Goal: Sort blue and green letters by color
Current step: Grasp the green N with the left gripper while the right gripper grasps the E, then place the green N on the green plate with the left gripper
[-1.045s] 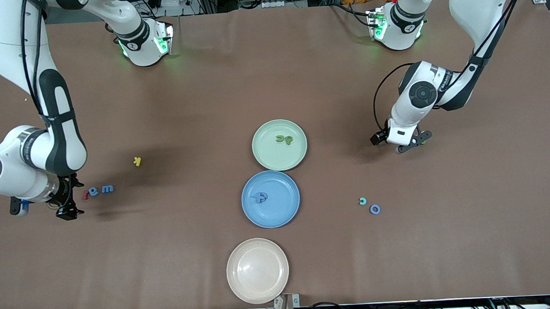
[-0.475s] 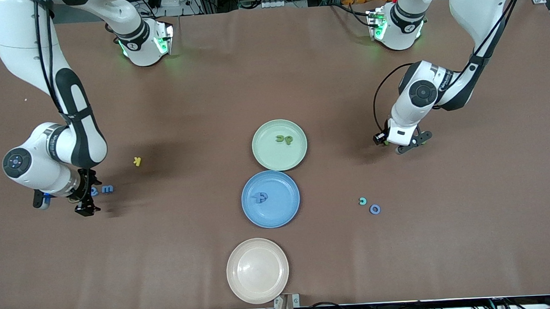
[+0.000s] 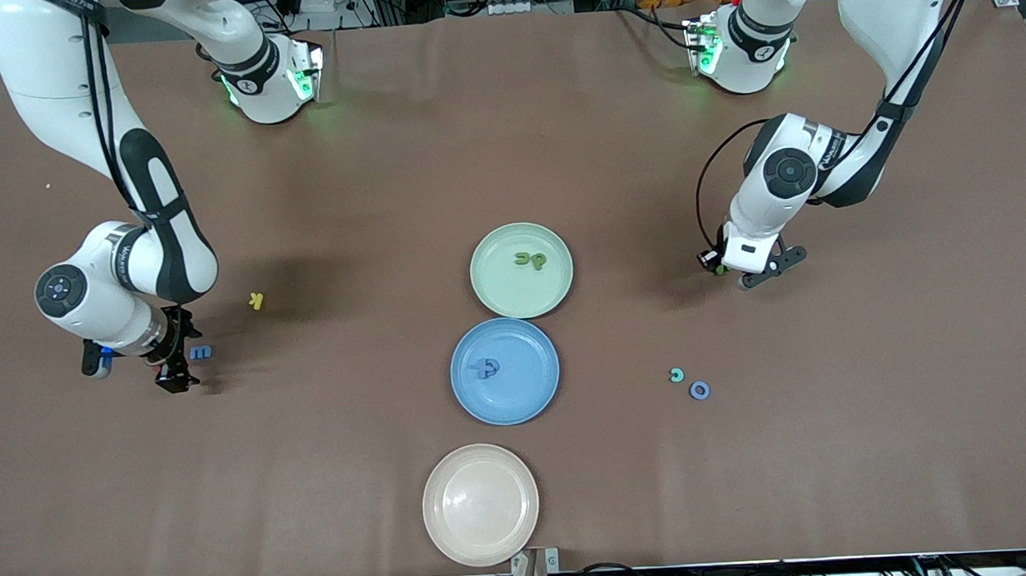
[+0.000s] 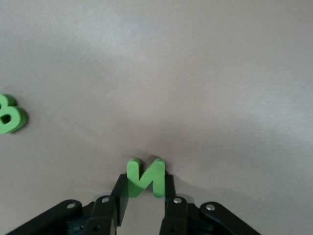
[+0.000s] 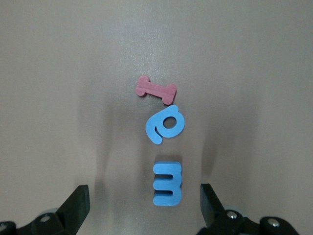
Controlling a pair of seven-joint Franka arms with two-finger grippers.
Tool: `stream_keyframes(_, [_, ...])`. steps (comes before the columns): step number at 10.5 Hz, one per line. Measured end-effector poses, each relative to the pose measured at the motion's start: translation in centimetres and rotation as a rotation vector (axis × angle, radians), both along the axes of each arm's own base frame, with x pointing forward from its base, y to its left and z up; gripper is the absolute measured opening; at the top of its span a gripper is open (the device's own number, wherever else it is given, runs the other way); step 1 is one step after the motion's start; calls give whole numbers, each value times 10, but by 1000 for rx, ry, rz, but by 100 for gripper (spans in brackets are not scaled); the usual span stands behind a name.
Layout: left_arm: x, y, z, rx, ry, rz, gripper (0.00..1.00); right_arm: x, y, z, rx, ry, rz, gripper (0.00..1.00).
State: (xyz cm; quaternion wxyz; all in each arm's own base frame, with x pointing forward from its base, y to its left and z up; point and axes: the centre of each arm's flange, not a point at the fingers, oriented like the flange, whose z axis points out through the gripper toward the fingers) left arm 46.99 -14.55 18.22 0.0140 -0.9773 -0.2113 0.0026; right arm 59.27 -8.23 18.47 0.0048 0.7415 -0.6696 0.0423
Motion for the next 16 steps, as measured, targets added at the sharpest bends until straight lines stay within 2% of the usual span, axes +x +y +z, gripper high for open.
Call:
stream_keyframes(4, [18, -46, 31, -50, -78, -11, 33, -7, -5, -6, -15, -24, -8, 100])
stream_keyframes(5, [19, -57, 37, -62, -90, -8, 33, -9, -5, -8, -17, -29, -8, 93])
stream_keyframes(6, [19, -70, 43, -75, -100, -2, 33, -11, -3, -10, -20, -39, -4, 91])
stream_keyframes(7, [17, -85, 50, -92, -110, 8, 33, -13, -1, -13, -22, -48, 0, 82])
stream_keyframes(8, [14, -103, 58, -113, -121, 23, 33, -16, 0, -15, -22, -47, 1, 67])
stream_keyframes(9, [9, -126, 68, -138, -131, 37, 33, -14, 1, -13, -23, -58, 3, 46])
stream_keyframes(10, [3, -143, 74, -156, -133, 50, 33, -13, 2, -12, -24, -66, 4, 33])
stream_keyframes(13, [-24, -205, 88, -204, -135, 58, 33, -12, 2, -9, -22, -73, 4, 28])
stream_keyframes(16, [-52, -268, 87, -257, -101, 56, 33, -6, 7, -5, -20, -79, 35, 28])
